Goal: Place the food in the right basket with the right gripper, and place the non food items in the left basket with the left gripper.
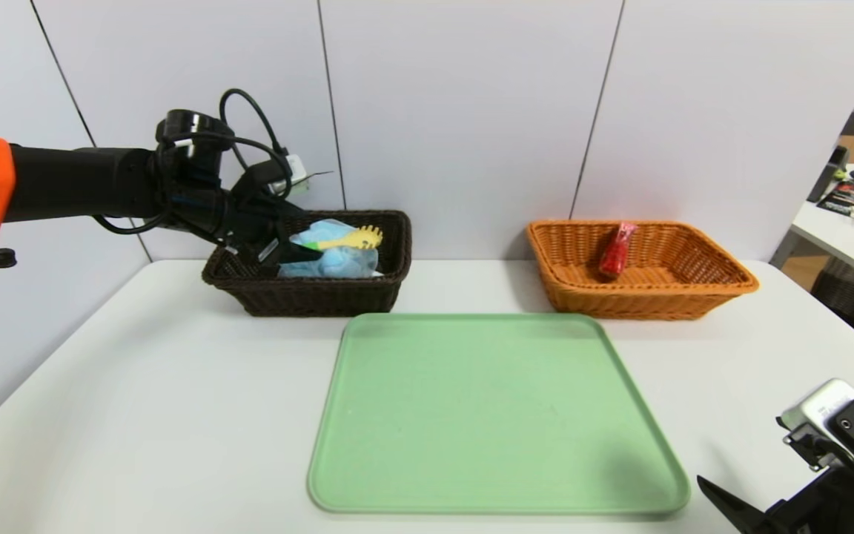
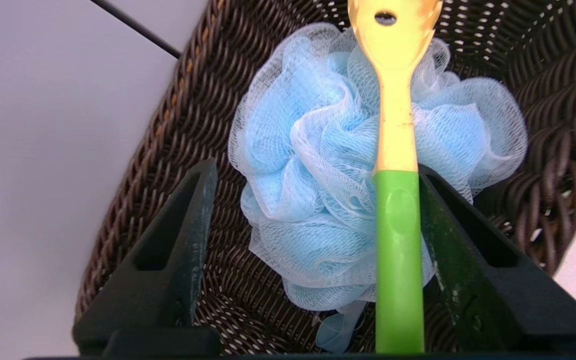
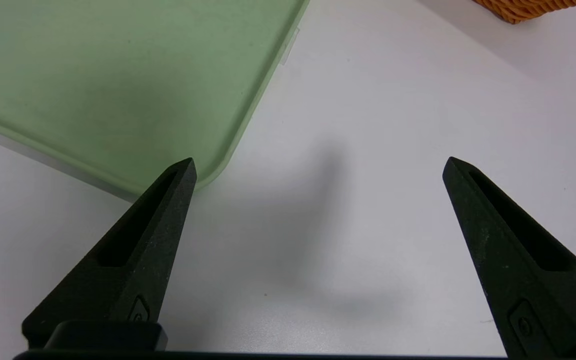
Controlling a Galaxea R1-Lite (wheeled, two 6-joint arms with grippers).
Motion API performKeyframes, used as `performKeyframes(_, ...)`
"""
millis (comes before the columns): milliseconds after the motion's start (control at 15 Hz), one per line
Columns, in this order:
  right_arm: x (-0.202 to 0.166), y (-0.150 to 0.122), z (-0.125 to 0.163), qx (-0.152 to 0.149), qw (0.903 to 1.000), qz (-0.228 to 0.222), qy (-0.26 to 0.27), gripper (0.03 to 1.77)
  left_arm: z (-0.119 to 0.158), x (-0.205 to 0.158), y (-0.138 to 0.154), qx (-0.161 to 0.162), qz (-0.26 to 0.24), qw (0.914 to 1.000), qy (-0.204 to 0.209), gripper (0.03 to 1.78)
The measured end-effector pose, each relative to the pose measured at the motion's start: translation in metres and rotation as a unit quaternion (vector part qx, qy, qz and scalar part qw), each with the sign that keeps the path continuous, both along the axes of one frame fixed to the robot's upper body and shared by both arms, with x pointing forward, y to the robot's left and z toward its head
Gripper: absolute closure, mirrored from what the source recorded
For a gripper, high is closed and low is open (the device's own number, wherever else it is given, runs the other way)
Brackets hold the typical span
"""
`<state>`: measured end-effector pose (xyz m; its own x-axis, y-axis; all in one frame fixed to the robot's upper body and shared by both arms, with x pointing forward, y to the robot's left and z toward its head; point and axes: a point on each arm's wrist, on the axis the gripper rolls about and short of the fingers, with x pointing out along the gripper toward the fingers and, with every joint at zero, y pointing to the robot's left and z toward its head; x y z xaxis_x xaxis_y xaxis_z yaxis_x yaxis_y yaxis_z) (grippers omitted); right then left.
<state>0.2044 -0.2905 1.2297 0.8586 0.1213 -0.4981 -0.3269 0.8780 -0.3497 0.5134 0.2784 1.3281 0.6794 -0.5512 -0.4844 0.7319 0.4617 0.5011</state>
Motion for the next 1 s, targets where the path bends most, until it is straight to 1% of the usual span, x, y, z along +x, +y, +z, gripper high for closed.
performKeyframes(133,-0.002,-0.001,0.0,-0.002,1.0,0.001,-0.004,0.1,0.01,-0.007,0.0,-0.003,-0.003,0.9999,-0.01,0.39)
performKeyframes(467,-0.006,-0.003,0.002,-0.003,0.9999,0.004,-0.014,0.1,0.028,-0.027,0.002,-0.005,-0.003,0.9997,-0.024,0.25)
performKeyframes(1000,-0.012,-0.005,0.003,-0.006,0.9996,0.01,-0.024,0.1,0.045,-0.047,0.004,-0.005,-0.004,0.9996,-0.029,0.16)
